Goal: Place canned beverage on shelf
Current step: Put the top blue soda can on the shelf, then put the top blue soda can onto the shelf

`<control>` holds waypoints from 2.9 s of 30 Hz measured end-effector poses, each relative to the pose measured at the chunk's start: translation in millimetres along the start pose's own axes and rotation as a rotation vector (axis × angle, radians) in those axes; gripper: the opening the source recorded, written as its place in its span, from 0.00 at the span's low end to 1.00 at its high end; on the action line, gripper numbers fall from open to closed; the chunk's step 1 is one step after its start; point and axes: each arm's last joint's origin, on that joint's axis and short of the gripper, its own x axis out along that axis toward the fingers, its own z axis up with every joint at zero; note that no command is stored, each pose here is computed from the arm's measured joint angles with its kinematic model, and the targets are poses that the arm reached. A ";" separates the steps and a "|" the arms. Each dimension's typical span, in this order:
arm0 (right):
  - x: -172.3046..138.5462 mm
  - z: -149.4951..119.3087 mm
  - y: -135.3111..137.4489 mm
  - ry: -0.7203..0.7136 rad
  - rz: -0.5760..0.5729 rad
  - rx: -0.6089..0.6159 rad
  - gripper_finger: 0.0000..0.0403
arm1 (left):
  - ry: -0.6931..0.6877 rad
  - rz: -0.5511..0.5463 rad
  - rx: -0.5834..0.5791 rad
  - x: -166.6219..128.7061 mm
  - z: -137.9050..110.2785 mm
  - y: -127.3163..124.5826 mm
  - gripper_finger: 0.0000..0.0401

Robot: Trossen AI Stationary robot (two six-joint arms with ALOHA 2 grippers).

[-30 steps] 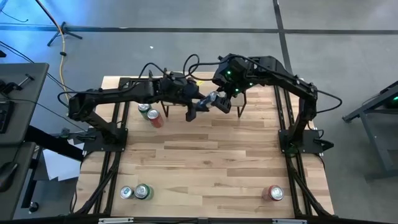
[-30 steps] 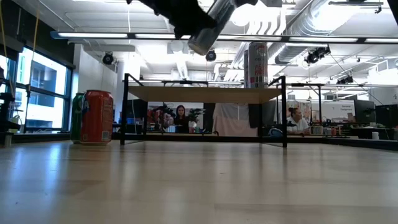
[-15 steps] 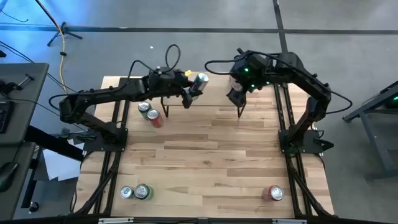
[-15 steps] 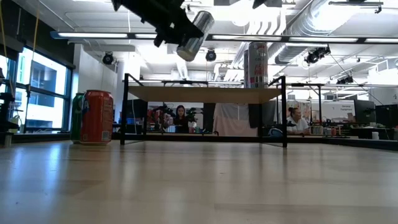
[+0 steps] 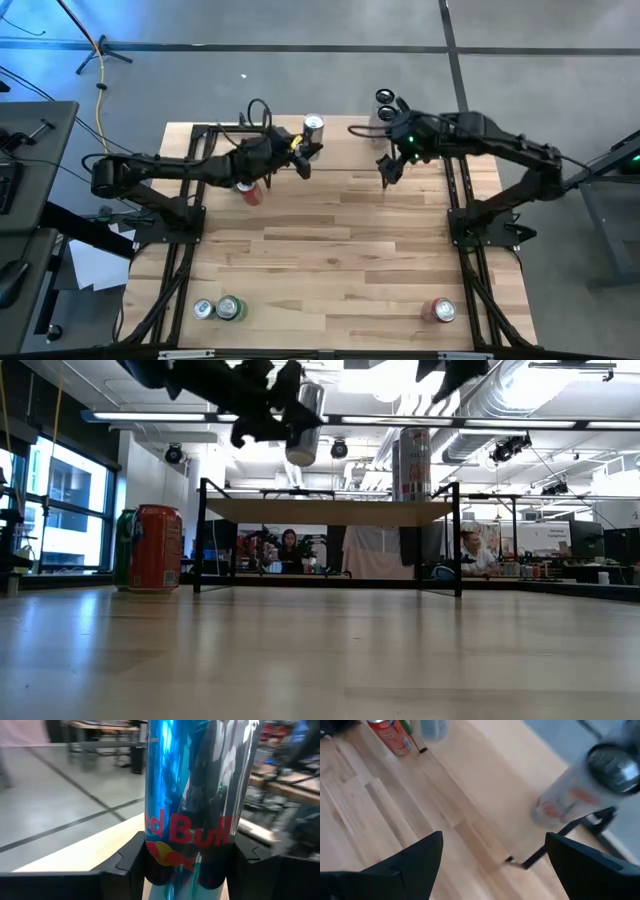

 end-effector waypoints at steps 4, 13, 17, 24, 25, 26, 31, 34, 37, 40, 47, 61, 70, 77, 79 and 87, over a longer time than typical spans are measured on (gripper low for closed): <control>9.4 -18.4 -4.4 -0.016 0.028 0.061 0.83 | 0.004 0.105 0.024 -6.7 -14.8 -3.1 0.37; 13.1 -18.0 -1.4 -0.086 0.119 0.073 0.83 | -0.010 0.292 -0.034 -13.1 -37.2 4.3 0.40; 12.3 -13.4 0.5 -0.131 0.142 0.064 0.83 | -0.009 0.315 -0.055 -11.7 -45.7 11.4 0.40; 11.8 -10.7 1.6 -0.158 0.158 0.064 0.83 | -0.033 0.325 -0.077 -11.7 -50.8 18.5 0.40; 11.8 -10.8 1.6 -0.157 0.159 0.065 0.83 | -0.037 0.324 -0.080 -11.6 -50.2 18.4 0.40; 11.8 -10.8 1.6 -0.157 0.159 0.067 0.83 | -0.036 0.322 -0.079 -11.6 -50.1 18.1 0.40; 11.7 -10.8 1.7 -0.154 0.165 0.071 0.83 | -0.021 0.297 -0.067 -11.5 -50.9 17.4 0.45; 11.7 -10.8 1.7 -0.154 0.165 0.071 0.83 | -0.011 0.279 -0.044 -11.8 -51.4 16.2 0.49; 11.7 -10.8 1.7 -0.154 0.165 0.071 0.83 | -0.005 0.269 -0.041 -11.7 -51.7 16.0 0.53; 11.7 -10.8 1.7 -0.154 0.165 0.071 0.83 | 0.001 0.255 -0.039 -11.6 -52.0 15.6 0.56; 11.7 -10.8 1.7 -0.154 0.165 0.071 0.83 | 0.034 0.245 -0.021 -11.6 -54.1 16.3 0.57; 11.8 -11.1 2.5 -0.143 0.191 0.068 0.83 | 0.033 0.261 -0.026 -10.2 -56.0 16.9 0.57; 11.7 -11.1 2.5 -0.145 0.190 0.056 0.83 | 0.027 0.253 0.006 0.2 -65.1 15.2 0.61; 11.4 -9.7 3.0 -0.159 0.195 0.058 0.83 | 0.044 0.256 -0.001 -0.1 -66.8 15.7 0.70; 11.4 -9.8 3.0 -0.158 0.195 0.057 0.83 | 0.047 0.254 0.009 -0.1 -66.9 15.7 0.72; 11.4 -9.8 3.0 -0.158 0.195 0.055 0.83 | 0.054 0.251 0.026 -0.3 -67.6 15.5 0.77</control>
